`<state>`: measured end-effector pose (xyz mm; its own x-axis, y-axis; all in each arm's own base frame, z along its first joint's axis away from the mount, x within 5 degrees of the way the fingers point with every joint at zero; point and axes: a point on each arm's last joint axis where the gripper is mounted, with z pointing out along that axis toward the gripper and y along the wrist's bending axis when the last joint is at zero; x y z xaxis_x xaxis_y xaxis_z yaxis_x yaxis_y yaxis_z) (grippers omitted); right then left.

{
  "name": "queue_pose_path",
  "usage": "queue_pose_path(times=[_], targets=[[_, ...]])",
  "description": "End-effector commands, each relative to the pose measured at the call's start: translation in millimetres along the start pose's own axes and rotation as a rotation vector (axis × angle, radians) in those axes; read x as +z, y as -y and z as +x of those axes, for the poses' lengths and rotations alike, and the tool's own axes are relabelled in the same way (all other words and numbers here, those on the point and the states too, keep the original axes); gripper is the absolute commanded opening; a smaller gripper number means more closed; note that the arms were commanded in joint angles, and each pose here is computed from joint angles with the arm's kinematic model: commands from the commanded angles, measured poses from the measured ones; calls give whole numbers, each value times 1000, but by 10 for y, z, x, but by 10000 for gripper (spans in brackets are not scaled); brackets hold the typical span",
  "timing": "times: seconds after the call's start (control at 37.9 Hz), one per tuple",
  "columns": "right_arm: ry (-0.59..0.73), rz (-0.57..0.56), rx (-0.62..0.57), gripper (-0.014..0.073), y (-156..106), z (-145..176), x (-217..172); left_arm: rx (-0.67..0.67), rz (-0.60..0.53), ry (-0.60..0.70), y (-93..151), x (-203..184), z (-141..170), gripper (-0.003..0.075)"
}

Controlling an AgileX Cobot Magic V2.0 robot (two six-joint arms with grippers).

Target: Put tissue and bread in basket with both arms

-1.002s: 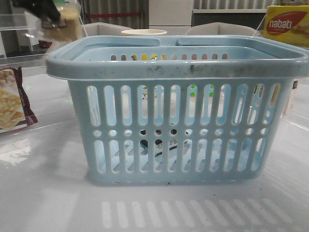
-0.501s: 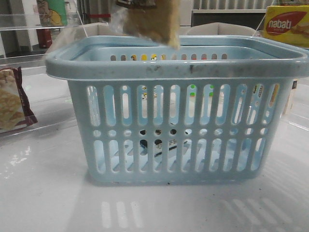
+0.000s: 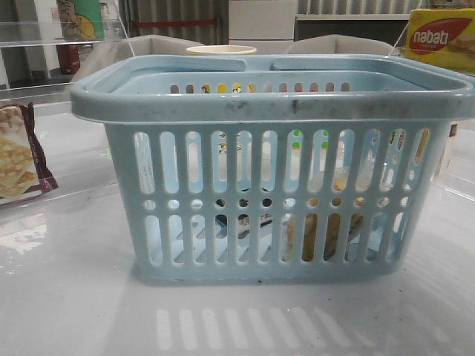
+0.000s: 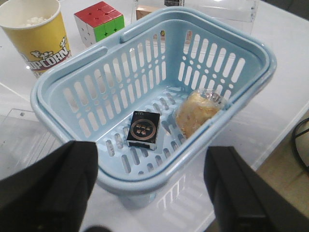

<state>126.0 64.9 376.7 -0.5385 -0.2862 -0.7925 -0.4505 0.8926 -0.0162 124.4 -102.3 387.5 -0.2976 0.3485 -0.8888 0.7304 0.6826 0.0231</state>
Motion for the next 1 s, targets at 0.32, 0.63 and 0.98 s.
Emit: queue_pose_path(times=[0.32, 0.63, 0.98], targets=[[58, 17, -22, 467, 17, -82, -68, -56, -97, 85, 163, -659, 746, 377], [7, 18, -24, 42, 16, -80, 30, -149, -189, 77, 78, -674, 766, 97], [7, 18, -24, 42, 16, -80, 30, -151, -193, 75, 75, -675, 768, 97]])
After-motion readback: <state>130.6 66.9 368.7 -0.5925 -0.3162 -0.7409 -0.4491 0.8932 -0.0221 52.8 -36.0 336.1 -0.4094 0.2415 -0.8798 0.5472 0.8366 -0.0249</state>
